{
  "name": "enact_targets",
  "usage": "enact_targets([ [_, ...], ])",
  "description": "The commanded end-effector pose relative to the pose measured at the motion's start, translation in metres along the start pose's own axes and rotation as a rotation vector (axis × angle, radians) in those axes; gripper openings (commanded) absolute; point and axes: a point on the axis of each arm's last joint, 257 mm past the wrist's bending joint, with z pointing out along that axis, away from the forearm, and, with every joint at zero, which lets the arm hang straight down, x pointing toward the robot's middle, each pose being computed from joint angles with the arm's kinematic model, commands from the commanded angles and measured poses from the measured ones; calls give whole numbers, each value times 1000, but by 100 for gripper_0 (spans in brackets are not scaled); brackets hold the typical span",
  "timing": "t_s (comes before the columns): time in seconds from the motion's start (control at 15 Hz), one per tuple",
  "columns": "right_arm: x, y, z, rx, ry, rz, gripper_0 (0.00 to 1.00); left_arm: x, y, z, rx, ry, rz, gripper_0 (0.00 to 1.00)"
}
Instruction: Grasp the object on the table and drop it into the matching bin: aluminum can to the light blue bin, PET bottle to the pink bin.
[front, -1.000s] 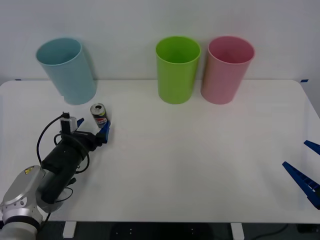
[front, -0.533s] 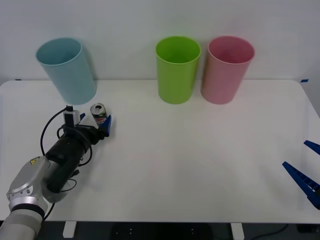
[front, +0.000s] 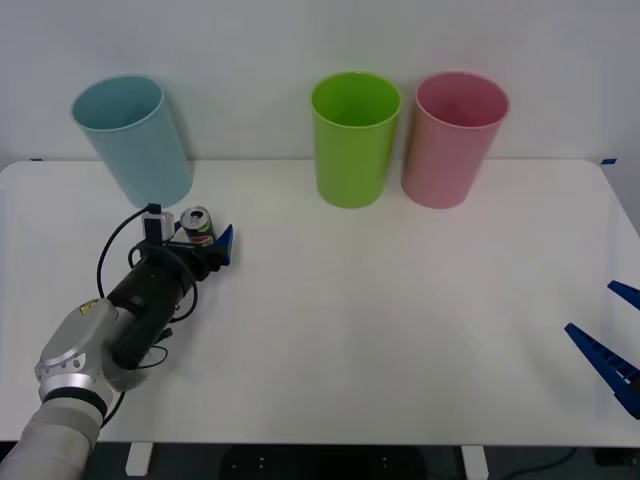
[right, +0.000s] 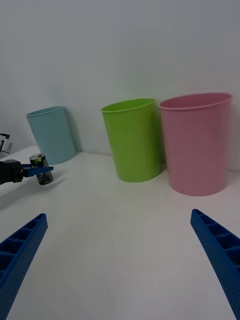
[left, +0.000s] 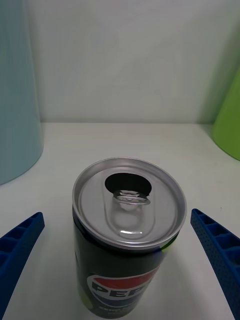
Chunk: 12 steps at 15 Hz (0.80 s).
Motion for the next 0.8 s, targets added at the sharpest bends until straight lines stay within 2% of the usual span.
enact_targets([
  [0.07, 0, 0, 0, 0, 0, 0, 100, 0, 0, 0, -1, 1, 5, 100],
  [0.13, 0, 0, 0, 0, 0, 0, 100, 1, 0, 0, -1, 1, 3, 100],
  [0.2, 0, 0, 0, 0, 0, 0, 100, 1, 0, 0, -4, 2, 2, 70],
  [0.27, 0, 0, 0, 0, 0, 0, 100, -1, 1, 1, -6, 1, 13, 3],
  [0.33, 0, 0, 0, 0, 0, 0, 100, -1, 0, 1, -5, 2, 16, 0],
  [0.8, 0, 0, 0, 0, 0, 0, 100, -6, -8, 8, 0, -3, 22, 0],
])
